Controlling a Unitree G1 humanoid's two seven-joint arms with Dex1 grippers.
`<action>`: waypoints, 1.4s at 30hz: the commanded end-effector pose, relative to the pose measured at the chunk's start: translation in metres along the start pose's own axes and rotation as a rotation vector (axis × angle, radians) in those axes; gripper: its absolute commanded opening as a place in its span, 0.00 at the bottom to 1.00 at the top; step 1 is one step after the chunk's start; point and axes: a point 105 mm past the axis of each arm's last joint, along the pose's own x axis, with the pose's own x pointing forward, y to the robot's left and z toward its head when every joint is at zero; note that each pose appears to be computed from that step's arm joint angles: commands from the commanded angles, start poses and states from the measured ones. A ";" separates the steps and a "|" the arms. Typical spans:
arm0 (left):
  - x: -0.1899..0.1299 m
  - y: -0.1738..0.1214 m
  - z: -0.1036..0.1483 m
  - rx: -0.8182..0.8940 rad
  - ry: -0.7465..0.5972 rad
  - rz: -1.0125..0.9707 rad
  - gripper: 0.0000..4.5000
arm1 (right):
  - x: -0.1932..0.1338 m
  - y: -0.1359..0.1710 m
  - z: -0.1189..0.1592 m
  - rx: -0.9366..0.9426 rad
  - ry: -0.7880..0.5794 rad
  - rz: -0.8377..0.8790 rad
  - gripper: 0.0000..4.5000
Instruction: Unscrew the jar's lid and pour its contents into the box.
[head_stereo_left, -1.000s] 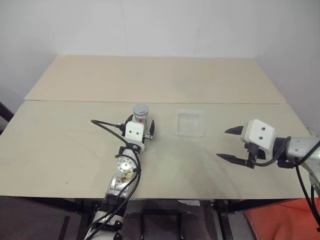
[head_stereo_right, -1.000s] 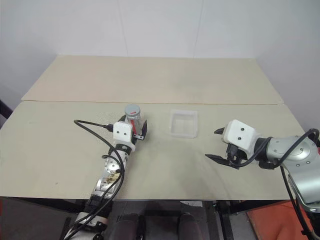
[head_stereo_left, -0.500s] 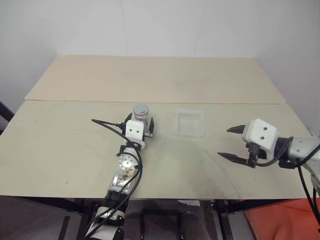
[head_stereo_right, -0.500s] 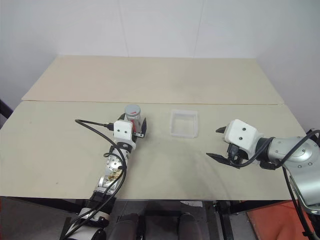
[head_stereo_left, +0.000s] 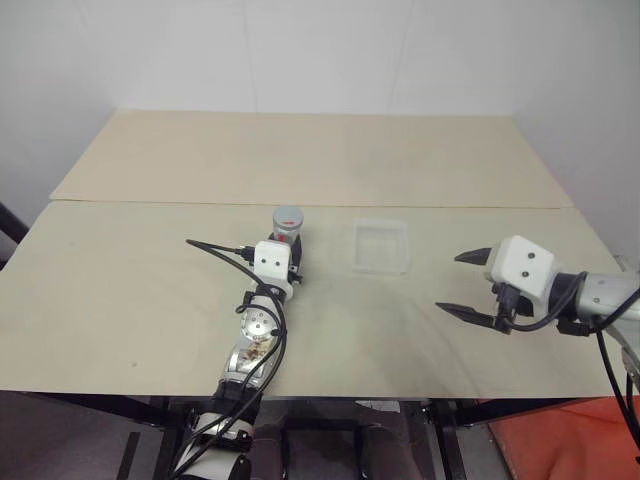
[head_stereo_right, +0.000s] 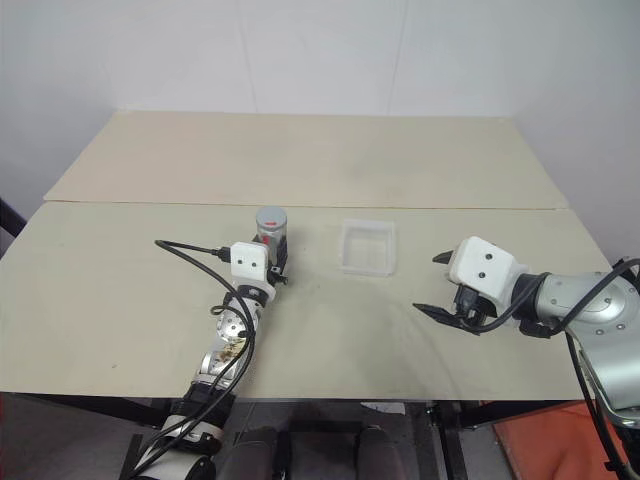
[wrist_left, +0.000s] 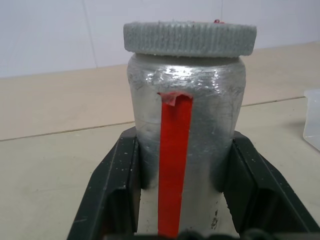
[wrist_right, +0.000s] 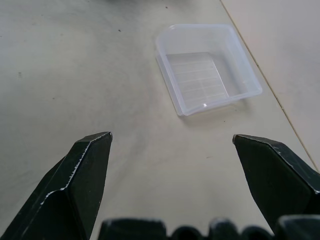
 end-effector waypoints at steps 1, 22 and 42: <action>0.005 0.003 0.024 -0.026 -0.101 -0.032 0.42 | -0.004 -0.008 0.011 -0.030 -0.022 -0.044 1.00; -0.048 -0.021 0.071 -0.077 -0.154 -0.573 0.42 | 0.073 0.019 0.148 0.244 -0.614 -0.093 1.00; -0.048 -0.029 0.069 -0.058 -0.165 -0.572 0.42 | 0.096 0.012 0.154 0.314 -0.615 -0.139 1.00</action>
